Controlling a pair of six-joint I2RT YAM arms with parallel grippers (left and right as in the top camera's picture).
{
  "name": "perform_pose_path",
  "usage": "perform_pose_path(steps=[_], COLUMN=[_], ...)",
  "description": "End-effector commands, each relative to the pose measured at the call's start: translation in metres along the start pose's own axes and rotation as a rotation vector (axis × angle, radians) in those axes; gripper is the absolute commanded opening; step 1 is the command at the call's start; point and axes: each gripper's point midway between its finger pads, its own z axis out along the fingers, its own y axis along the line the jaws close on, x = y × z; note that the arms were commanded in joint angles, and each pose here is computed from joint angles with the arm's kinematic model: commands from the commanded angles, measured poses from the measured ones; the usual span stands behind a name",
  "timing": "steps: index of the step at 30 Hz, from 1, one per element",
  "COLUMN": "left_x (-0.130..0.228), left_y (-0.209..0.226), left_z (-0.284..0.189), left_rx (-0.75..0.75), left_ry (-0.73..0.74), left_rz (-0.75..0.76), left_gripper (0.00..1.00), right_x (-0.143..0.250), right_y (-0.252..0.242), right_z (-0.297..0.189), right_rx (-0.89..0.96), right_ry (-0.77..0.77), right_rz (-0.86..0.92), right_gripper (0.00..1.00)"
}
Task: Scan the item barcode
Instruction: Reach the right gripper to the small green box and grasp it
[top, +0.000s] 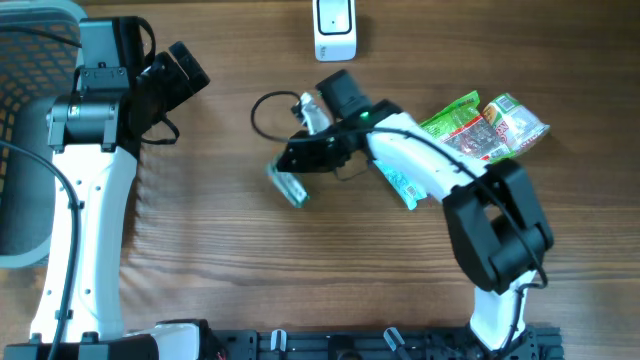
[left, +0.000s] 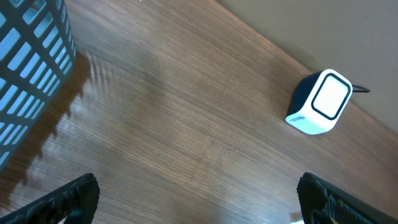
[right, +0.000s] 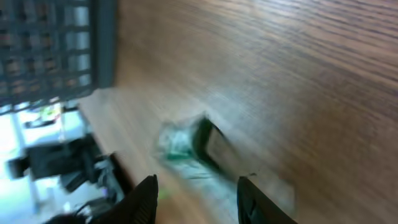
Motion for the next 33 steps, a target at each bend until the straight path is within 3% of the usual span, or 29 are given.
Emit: perform_pose_path(steps=[1,6,12,14,15,22,33], left_x=[-0.007,-0.007,-0.007,-0.007,-0.007,-0.007,-0.007], left_y=[-0.003,-0.003,-0.003,-0.003,-0.003,-0.003,-0.003], left_z=[-0.01,-0.01,-0.01,-0.01,-0.01,-0.01,-0.01], left_rx=[0.019,0.019,0.019,0.019,0.019,0.019,0.019], left_ry=[-0.029,-0.029,-0.029,-0.029,-0.029,-0.029,-0.029], left_rz=[0.014,0.014,0.014,0.014,0.014,0.014,0.014], left_gripper=[1.0,1.0,1.0,1.0,1.0,1.0,1.0], right_x=[0.001,-0.002,0.0,0.006,0.008,0.009,0.022], right_y=[0.052,0.068,0.028,0.022,0.021,-0.011,-0.048], right_z=[-0.047,-0.087,-0.071,-0.054,-0.044,0.029,0.068], right_rx=[-0.143,-0.127,0.189,0.269,0.295,0.515,0.532], right_ry=[-0.04,-0.119,-0.136,-0.113,-0.1,-0.026,0.07], right_rz=[-0.132,-0.159,-0.266,-0.345,-0.392,-0.625,-0.648], right_gripper=[0.41,0.44,0.55,0.7,0.72,0.75,0.73])
